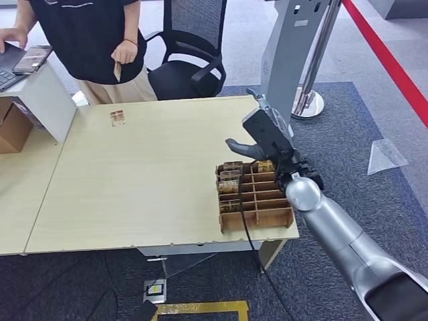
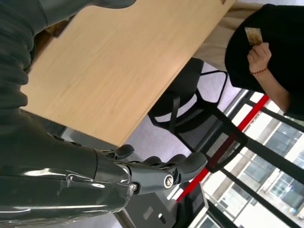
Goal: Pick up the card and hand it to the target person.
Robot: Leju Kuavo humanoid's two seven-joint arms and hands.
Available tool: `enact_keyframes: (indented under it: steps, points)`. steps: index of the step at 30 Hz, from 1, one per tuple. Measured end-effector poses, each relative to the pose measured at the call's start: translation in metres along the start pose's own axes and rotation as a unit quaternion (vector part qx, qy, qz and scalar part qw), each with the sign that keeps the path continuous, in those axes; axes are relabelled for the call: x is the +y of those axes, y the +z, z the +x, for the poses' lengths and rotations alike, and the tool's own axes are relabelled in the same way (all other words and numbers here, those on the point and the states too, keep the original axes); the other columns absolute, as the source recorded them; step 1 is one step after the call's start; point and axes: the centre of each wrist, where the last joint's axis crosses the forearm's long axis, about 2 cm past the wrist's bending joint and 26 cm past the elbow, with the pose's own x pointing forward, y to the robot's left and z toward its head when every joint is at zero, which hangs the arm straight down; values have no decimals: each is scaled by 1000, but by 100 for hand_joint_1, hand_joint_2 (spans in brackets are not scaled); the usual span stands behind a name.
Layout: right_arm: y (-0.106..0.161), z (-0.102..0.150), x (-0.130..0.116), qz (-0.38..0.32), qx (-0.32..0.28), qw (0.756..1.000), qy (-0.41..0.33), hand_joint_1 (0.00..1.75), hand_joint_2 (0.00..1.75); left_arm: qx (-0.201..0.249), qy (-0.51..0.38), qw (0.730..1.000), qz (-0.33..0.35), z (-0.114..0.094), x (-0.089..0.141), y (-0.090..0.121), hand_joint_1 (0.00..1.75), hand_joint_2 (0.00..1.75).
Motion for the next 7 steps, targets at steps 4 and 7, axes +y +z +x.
enact_keyframes:
  steps: [4, 7]
  points:
    - [37, 15, -34, 13, 10, 999, 45, 0, 175, 1, 9, 1000, 1, -8, -1, 1, 0, 175]
    - [58, 28, -67, -4, 4, 998, 55, 0, 175, 5, 12, 1000, 1, -13, -2, 3, 0, 175]
